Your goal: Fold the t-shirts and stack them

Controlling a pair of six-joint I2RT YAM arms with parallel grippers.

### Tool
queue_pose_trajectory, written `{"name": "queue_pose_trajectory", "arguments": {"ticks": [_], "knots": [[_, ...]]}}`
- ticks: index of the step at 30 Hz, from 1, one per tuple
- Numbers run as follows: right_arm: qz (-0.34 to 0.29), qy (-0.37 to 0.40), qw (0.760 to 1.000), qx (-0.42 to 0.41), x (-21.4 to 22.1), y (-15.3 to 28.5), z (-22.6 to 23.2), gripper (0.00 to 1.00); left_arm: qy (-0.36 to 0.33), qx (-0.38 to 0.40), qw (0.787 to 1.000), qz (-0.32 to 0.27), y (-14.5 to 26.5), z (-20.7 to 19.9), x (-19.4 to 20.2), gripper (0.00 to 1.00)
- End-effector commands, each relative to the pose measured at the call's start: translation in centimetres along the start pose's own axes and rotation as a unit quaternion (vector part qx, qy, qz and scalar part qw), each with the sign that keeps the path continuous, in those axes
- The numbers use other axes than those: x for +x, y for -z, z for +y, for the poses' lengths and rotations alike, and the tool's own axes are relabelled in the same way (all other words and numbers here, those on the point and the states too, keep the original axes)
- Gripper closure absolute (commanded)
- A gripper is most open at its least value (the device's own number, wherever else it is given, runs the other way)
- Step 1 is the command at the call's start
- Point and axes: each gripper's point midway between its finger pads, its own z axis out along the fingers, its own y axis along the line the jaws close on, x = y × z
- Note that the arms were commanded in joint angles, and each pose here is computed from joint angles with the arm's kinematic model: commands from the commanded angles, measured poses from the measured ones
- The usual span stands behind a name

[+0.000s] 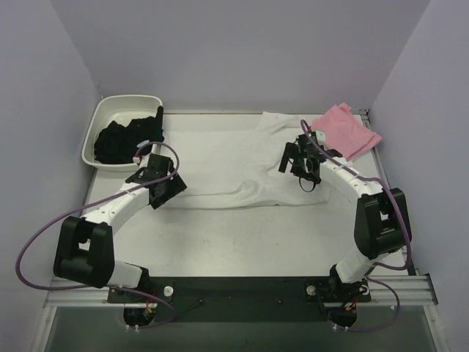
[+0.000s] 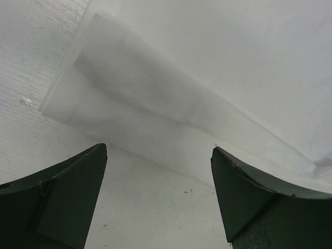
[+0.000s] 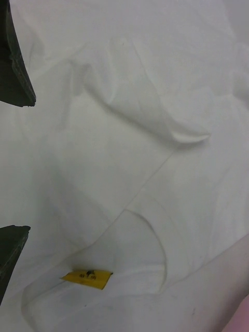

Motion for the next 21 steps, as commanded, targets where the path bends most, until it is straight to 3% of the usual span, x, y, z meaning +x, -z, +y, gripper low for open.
{"name": "queue_pose_trajectory", "arguments": {"ticks": [1,11,21], "knots": [[0.020,-0.031,0.999,0.034,2.0,-0.6,-3.4,0.00,-0.009,0.013,1.000,-0.014,-1.0,-1.6,-1.2,0.09],[0.048,-0.065,0.995,0.057,4.5,-0.9,-6.5,0.01,-0.020,-0.025,0.999,-0.003,-3.2,-0.6,-0.6,0.10],[0.078,-0.084,0.986,0.121,8.5,-0.2,-9.8,0.02,-0.026,-0.067,0.997,-0.003,-2.7,2.6,0.8,0.11]]}}
